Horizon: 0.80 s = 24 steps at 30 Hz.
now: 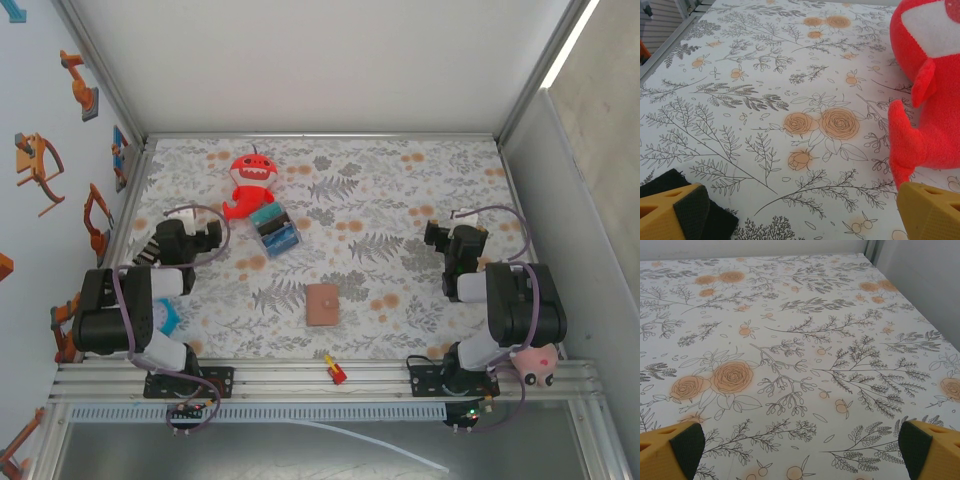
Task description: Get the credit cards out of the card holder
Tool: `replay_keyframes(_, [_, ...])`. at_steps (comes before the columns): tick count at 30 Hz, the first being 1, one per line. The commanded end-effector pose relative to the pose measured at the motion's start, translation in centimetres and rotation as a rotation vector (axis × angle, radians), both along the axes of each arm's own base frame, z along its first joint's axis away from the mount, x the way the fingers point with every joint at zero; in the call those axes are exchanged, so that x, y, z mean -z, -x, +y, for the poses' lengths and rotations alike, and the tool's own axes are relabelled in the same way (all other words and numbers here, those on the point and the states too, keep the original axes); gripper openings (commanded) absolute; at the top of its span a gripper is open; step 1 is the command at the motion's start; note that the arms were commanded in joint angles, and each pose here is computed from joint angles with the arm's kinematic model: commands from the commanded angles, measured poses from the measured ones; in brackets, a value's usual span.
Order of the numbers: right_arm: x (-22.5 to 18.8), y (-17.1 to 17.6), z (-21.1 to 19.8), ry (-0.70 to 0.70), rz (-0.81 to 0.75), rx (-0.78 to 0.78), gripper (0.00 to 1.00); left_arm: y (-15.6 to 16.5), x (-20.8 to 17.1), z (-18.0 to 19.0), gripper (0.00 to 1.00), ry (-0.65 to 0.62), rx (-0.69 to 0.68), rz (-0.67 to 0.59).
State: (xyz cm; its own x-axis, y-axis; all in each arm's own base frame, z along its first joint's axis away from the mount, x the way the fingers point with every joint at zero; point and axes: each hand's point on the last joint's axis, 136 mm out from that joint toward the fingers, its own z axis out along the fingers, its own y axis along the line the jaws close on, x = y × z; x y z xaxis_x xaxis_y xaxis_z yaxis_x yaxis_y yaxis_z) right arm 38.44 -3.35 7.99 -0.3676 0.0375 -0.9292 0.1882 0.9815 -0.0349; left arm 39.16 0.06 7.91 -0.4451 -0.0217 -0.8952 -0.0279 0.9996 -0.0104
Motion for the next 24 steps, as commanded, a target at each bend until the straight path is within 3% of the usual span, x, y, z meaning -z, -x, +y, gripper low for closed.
replay_keyframes(1, [-2.0, -0.2, -0.2, -0.003, -0.057, 0.0, 0.99, -0.4, -2.4, 0.2, 0.97, 0.009, -0.016, -0.03])
replay_keyframes(9, [-4.2, 0.8, 0.0, 0.001, -0.082, -0.007, 0.99, 1.1, -6.7, 0.7, 0.97, 0.051, -0.076, -0.085])
replay_keyframes(19, [-5.2, 1.3, 1.0, -0.111, 0.082, -0.003, 0.99, 5.2, -10.3, -3.8, 0.97, 0.051, -0.049, -0.157])
replay_keyframes(24, [-5.6, 2.3, 2.2, -0.057, 0.181, 0.012, 1.0, 7.6, -10.3, -6.6, 0.97, 0.038, 0.019, -0.145])
